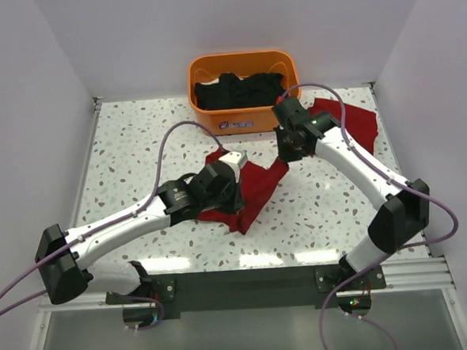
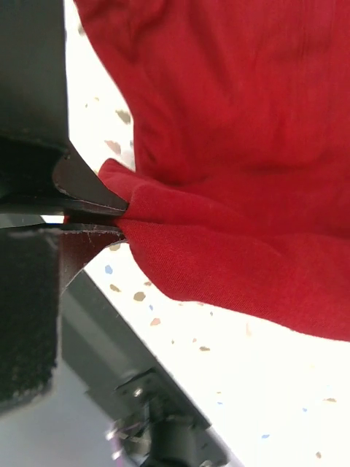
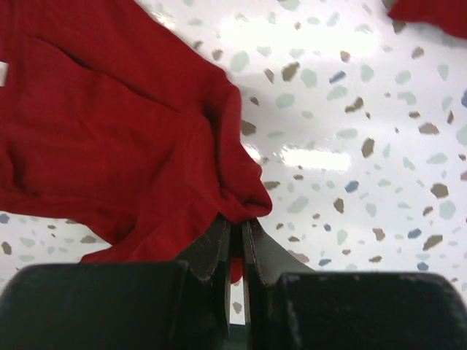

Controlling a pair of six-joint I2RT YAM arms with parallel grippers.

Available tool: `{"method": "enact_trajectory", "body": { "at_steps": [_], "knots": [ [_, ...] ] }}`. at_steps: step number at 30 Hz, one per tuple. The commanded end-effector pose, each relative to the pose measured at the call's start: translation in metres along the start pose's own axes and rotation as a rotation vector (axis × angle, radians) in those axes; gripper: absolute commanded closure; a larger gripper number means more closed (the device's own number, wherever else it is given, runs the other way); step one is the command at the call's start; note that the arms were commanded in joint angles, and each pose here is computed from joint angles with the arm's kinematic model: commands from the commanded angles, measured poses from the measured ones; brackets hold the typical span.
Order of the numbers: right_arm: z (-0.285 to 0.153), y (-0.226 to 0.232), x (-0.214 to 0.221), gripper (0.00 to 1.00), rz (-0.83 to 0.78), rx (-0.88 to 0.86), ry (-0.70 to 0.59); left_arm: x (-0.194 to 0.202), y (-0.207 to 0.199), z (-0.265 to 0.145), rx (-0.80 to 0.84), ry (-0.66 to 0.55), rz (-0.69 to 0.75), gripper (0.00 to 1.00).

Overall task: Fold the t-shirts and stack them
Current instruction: Fold the tshirt

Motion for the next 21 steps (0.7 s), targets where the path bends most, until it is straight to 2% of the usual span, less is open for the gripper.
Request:
{"method": "enact_trajectory", "body": {
  "at_steps": [1,7,11,21],
  "knots": [
    [-0.004,0.028,-0.028,1.00,-0.049,-0.068,-0.051,-0.013,0.024,-0.012,-0.108,-0.061,-0.007,1.00],
    [0.004,0.058,-0.059,1.00,-0.067,-0.106,-0.080,-0.027,0.074,-0.012,-0.253,-0.112,-0.077,1.00],
    [0.014,0.071,-0.073,1.00,-0.062,-0.115,-0.096,-0.034,0.098,-0.016,-0.277,-0.147,-0.137,1.00],
    [0.033,0.106,-0.087,1.00,-0.106,-0.159,-0.098,-0.021,0.143,-0.015,-0.366,-0.129,-0.240,1.00]
  ]
}}
Point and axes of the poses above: each gripper's point midway between its finger pads, its own z axis out along the fingers, its own y axis along the line the jaws close on, x = y × z, the point moved 4 cm from there along -z, back along the fingers, and after that the axes turned 5 degrees about -z, right-handed, at the moved point
